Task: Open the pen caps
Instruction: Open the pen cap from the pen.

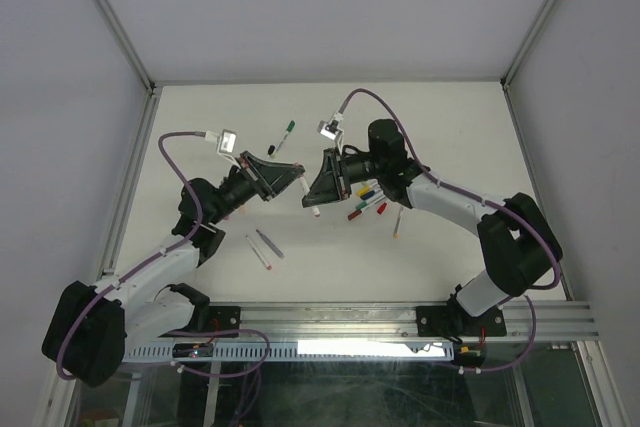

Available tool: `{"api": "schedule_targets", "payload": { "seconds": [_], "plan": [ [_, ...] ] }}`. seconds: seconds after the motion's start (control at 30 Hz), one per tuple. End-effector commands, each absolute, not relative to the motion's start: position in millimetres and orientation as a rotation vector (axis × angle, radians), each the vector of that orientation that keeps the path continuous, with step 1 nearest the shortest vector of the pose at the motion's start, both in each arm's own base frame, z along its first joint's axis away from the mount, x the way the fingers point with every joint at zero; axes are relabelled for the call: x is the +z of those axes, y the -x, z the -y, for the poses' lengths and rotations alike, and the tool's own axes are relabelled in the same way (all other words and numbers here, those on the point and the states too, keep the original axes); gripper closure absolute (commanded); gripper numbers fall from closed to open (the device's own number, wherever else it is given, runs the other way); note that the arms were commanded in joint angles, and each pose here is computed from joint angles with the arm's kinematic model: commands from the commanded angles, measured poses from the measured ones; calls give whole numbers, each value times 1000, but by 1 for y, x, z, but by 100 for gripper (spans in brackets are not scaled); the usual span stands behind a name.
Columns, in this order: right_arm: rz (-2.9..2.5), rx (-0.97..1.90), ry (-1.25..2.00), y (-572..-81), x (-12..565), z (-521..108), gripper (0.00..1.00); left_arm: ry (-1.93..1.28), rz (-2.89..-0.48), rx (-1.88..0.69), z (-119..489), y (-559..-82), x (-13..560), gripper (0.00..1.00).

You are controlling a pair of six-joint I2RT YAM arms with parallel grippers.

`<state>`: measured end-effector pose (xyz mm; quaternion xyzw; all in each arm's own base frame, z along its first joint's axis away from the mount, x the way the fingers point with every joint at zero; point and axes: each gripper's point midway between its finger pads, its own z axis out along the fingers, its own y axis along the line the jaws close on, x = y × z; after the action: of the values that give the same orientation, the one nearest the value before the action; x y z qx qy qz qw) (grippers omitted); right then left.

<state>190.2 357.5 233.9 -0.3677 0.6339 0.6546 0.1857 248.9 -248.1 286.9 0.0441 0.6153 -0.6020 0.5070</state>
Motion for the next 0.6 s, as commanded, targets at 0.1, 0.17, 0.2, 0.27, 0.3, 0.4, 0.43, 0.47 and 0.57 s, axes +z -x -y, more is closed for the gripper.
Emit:
{"api": "schedule_targets", "payload": {
  "seconds": [0.1, 0.17, 0.2, 0.27, 0.3, 0.4, 0.43, 0.47, 0.57],
  "plan": [
    [-1764, 1847, 1057, -192, 241, -362, 93, -30, -1327, -1275, 216, -272, 321, 100],
    [-1776, 1854, 1060, -191, 236, -364, 93, 18, -1274, -1212, 196, -284, 340, 100],
    [-1783, 1859, 1063, -190, 233, -366, 93, 46, -1245, -1185, 184, -290, 350, 100],
    [-1797, 1870, 1072, -187, 228, -370, 93, 100, -1191, -1153, 162, -299, 370, 100],
    [-1802, 1876, 1079, -184, 226, -372, 93, 123, -1172, -1143, 153, -303, 379, 100],
    [-1817, 1889, 1091, -180, 220, -377, 93, 165, -1133, -1125, 132, -312, 398, 100],
    [-1824, 1893, 1095, -178, 217, -378, 93, 175, -1130, -1120, 128, -314, 401, 100],
    [-1829, 1897, 1098, -177, 215, -379, 93, 175, -1126, -1112, 124, -316, 402, 100],
    [-1875, 1912, 1098, -172, 208, -382, 93, 169, -1146, -1101, 119, -318, 400, 100]
  ]
}}
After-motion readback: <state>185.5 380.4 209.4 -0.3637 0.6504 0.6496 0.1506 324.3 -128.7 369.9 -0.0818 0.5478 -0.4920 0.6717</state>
